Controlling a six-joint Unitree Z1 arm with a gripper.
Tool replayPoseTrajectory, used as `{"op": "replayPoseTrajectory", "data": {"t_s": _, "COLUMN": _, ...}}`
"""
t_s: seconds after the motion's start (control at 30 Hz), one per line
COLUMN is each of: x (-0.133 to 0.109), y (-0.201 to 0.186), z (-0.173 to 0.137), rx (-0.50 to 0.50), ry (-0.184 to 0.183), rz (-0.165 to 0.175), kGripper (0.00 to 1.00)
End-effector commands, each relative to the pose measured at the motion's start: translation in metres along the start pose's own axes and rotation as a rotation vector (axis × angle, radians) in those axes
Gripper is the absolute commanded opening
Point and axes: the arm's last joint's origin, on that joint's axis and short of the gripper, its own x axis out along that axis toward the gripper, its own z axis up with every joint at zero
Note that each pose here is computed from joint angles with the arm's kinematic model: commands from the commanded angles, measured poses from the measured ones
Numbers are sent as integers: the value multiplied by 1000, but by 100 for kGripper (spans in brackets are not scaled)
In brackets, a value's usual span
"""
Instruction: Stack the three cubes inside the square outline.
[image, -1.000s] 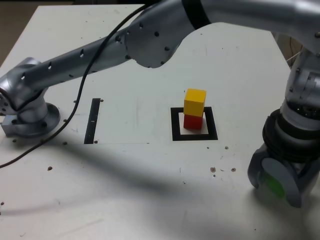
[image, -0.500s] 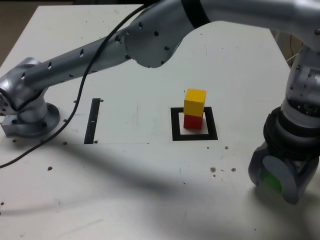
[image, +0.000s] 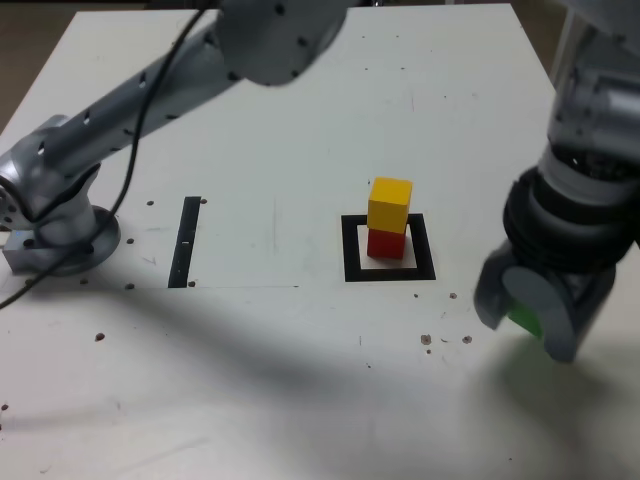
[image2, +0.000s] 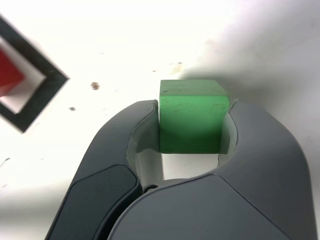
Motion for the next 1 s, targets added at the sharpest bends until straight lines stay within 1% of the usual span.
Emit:
{"op": "replayPoseTrajectory", "data": {"t_s": 0.0, "x": -18, "y": 1, "z": -15, "rx": -9, "ry": 2, "rz": 15, "kGripper": 30}}
{"op": "replayPoseTrajectory", "data": {"t_s": 0.13, "x": -42, "y": 1, "z": -41, "rx": -22, "ry": 8, "rz": 43, "kGripper": 30}}
{"op": "replayPoseTrajectory", "data": {"t_s": 0.3, "x": -69, "y": 5, "z": -83, "rx": -63, "ry": 26, "rz": 71, "kGripper": 30}}
{"op": "replayPoseTrajectory", "data": {"t_s": 0.4, "x": -80, "y": 7, "z": -112, "rx": -100, "ry": 36, "rz": 86, "kGripper": 30}}
{"op": "replayPoseTrajectory", "data": {"t_s": 0.5, "x": -86, "y": 11, "z": -138, "rx": -148, "ry": 51, "rz": 96, "kGripper": 30}}
{"op": "replayPoseTrajectory", "data": {"t_s": 0.6, "x": -87, "y": 16, "z": -159, "rx": -197, "ry": 65, "rz": 97, "kGripper": 30}}
{"op": "replayPoseTrajectory", "data": {"t_s": 0.73, "x": -88, "y": 22, "z": -181, "rx": -247, "ry": 68, "rz": 86, "kGripper": 30}}
{"op": "replayPoseTrajectory", "data": {"t_s": 0.87, "x": -83, "y": 27, "z": -196, "rx": -284, "ry": 71, "rz": 68, "kGripper": 30}}
{"op": "replayPoseTrajectory", "data": {"t_s": 0.97, "x": -76, "y": 31, "z": -200, "rx": -303, "ry": 67, "rz": 51, "kGripper": 30}}
